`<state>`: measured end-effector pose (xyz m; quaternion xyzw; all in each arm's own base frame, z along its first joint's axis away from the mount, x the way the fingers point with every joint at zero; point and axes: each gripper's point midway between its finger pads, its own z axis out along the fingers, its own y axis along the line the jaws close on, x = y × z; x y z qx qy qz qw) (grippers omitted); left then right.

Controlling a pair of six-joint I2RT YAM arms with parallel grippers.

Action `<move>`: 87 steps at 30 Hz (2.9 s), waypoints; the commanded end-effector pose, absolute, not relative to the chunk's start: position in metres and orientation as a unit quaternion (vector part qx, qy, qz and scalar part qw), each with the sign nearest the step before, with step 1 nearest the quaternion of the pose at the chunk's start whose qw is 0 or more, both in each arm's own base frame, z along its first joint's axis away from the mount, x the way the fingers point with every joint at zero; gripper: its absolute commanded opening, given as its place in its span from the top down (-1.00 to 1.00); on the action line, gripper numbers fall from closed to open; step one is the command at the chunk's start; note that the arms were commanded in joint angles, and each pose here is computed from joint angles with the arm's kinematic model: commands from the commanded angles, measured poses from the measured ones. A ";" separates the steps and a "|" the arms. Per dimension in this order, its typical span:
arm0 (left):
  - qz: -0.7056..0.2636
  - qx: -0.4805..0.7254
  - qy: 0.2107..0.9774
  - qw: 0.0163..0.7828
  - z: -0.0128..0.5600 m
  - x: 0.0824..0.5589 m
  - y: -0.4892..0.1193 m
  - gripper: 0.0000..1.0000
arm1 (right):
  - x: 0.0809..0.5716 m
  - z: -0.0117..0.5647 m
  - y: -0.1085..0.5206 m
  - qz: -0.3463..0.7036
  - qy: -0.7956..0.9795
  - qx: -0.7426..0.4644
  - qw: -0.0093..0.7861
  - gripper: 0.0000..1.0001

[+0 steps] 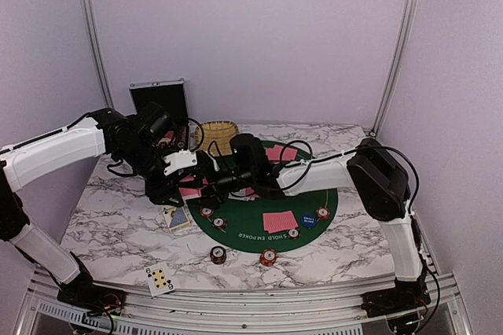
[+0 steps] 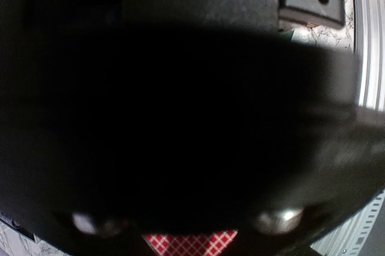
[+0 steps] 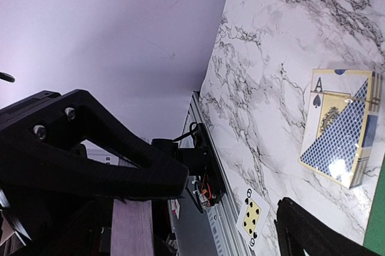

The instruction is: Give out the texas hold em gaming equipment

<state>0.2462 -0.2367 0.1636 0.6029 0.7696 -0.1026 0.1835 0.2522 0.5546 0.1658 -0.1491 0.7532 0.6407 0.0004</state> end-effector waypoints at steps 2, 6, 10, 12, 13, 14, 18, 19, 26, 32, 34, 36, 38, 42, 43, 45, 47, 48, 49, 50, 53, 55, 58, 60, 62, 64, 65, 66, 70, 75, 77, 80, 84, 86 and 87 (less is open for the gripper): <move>-0.115 0.601 0.764 0.205 0.178 0.248 -0.243 1.00 | 0.251 0.173 0.569 0.655 0.739 -0.158 -0.007 -0.98; -0.116 0.600 0.764 0.207 0.180 0.247 -0.242 1.00 | 0.258 0.160 0.570 0.644 0.751 -0.148 -0.009 -0.94; -0.113 0.601 0.763 0.209 0.181 0.246 -0.241 1.00 | 0.268 0.141 0.557 0.622 0.772 -0.130 -0.004 -0.81; -0.111 0.601 0.763 0.210 0.181 0.246 -0.240 1.00 | 0.270 0.137 0.549 0.616 0.778 -0.123 0.000 -0.75; -0.110 0.601 0.764 0.209 0.180 0.246 -0.239 1.00 | 0.271 0.136 0.545 0.614 0.780 -0.120 0.003 -0.72; -0.110 0.601 0.764 0.209 0.180 0.246 -0.239 1.00 | 0.272 0.137 0.541 0.612 0.782 -0.118 0.006 -0.69; -0.109 0.601 0.764 0.208 0.179 0.246 -0.239 1.00 | 0.272 0.134 0.525 0.605 0.788 -0.114 0.013 -0.60; -0.110 0.601 0.764 0.208 0.179 0.246 -0.239 1.00 | 0.272 0.137 0.523 0.607 0.787 -0.113 0.015 -0.56; -0.110 0.601 0.763 0.209 0.180 0.246 -0.239 1.00 | 0.270 0.154 0.515 0.617 0.778 -0.118 0.025 -0.24; -0.107 0.601 0.765 0.207 0.178 0.246 -0.238 1.00 | 0.269 0.175 0.512 0.628 0.768 -0.122 0.036 0.22; -0.106 0.601 0.765 0.207 0.178 0.246 -0.238 1.00 | 0.269 0.179 0.509 0.629 0.767 -0.122 0.038 0.35; -0.107 0.601 0.765 0.207 0.178 0.246 -0.238 1.00 | 0.270 0.182 0.507 0.630 0.766 -0.122 0.042 0.44; -0.107 0.601 0.764 0.207 0.178 0.246 -0.238 1.00 | 0.270 0.183 0.503 0.628 0.768 -0.121 0.044 0.50; -0.106 0.602 0.764 0.208 0.178 0.247 -0.238 1.00 | 0.271 0.186 0.498 0.627 0.769 -0.119 0.048 0.65; -0.106 0.602 0.764 0.208 0.178 0.246 -0.238 1.00 | 0.271 0.186 0.497 0.626 0.769 -0.119 0.047 0.69; -0.105 0.602 0.764 0.207 0.178 0.247 -0.237 1.00 | 0.271 0.188 0.496 0.626 0.769 -0.119 0.048 0.78; -0.106 0.602 0.764 0.207 0.178 0.246 -0.237 1.00 | 0.272 0.191 0.495 0.627 0.768 -0.119 0.050 0.85; -0.105 0.602 0.764 0.206 0.177 0.246 -0.237 1.00 | 0.273 0.192 0.494 0.627 0.768 -0.119 0.050 0.88; -0.106 0.602 0.764 0.206 0.177 0.246 -0.237 1.00 | 0.273 0.195 0.493 0.628 0.767 -0.119 0.052 0.92; -0.104 0.602 0.765 0.205 0.176 0.247 -0.237 1.00 | 0.274 0.196 0.491 0.627 0.768 -0.119 0.053 0.95; -0.104 0.602 0.765 0.205 0.177 0.247 -0.237 1.00 | 0.277 0.201 0.485 0.626 0.768 -0.118 0.061 1.00; -0.103 0.602 0.765 0.205 0.177 0.247 -0.237 1.00 | 0.281 0.202 0.479 0.625 0.769 -0.115 0.065 1.00; -0.103 0.602 0.765 0.206 0.177 0.248 -0.237 1.00 | 0.284 0.202 0.471 0.623 0.772 -0.110 0.069 1.00; -0.104 0.601 0.765 0.206 0.178 0.248 -0.238 1.00 | 0.286 0.201 0.466 0.620 0.774 -0.107 0.073 1.00; -0.104 0.601 0.765 0.206 0.178 0.248 -0.237 1.00 | 0.289 0.198 0.461 0.616 0.777 -0.104 0.074 1.00; -0.104 0.601 0.766 0.206 0.178 0.248 -0.237 1.00 | 0.293 0.194 0.454 0.611 0.782 -0.100 0.077 1.00; -0.104 0.601 0.765 0.206 0.177 0.247 -0.237 1.00 | 0.296 0.192 0.450 0.608 0.784 -0.097 0.079 1.00; -0.103 0.601 0.765 0.206 0.177 0.247 -0.237 1.00 | 0.298 0.189 0.446 0.605 0.786 -0.094 0.080 1.00; -0.101 0.600 0.766 0.206 0.177 0.247 -0.236 1.00 | 0.313 0.180 0.424 0.595 0.795 -0.079 0.089 1.00; -0.099 0.601 0.766 0.204 0.176 0.247 -0.235 1.00 | 0.334 0.169 0.393 0.575 0.809 -0.057 0.107 1.00; -0.099 0.601 0.767 0.203 0.175 0.247 -0.235 1.00 | 0.343 0.162 0.381 0.563 0.817 -0.048 0.113 1.00; -0.098 0.601 0.767 0.202 0.174 0.247 -0.235 1.00 | 0.358 0.148 0.360 0.539 0.832 -0.037 0.126 1.00; -0.095 0.602 0.767 0.201 0.173 0.248 -0.234 1.00 | 0.379 0.131 0.330 0.516 0.845 -0.012 0.143 1.00; -0.094 0.602 0.767 0.202 0.173 0.249 -0.234 1.00 | 0.388 0.116 0.316 0.487 0.861 -0.003 0.149 1.00; -0.094 0.602 0.767 0.201 0.173 0.249 -0.234 1.00 | 0.393 0.112 0.310 0.476 0.866 0.000 0.154 1.00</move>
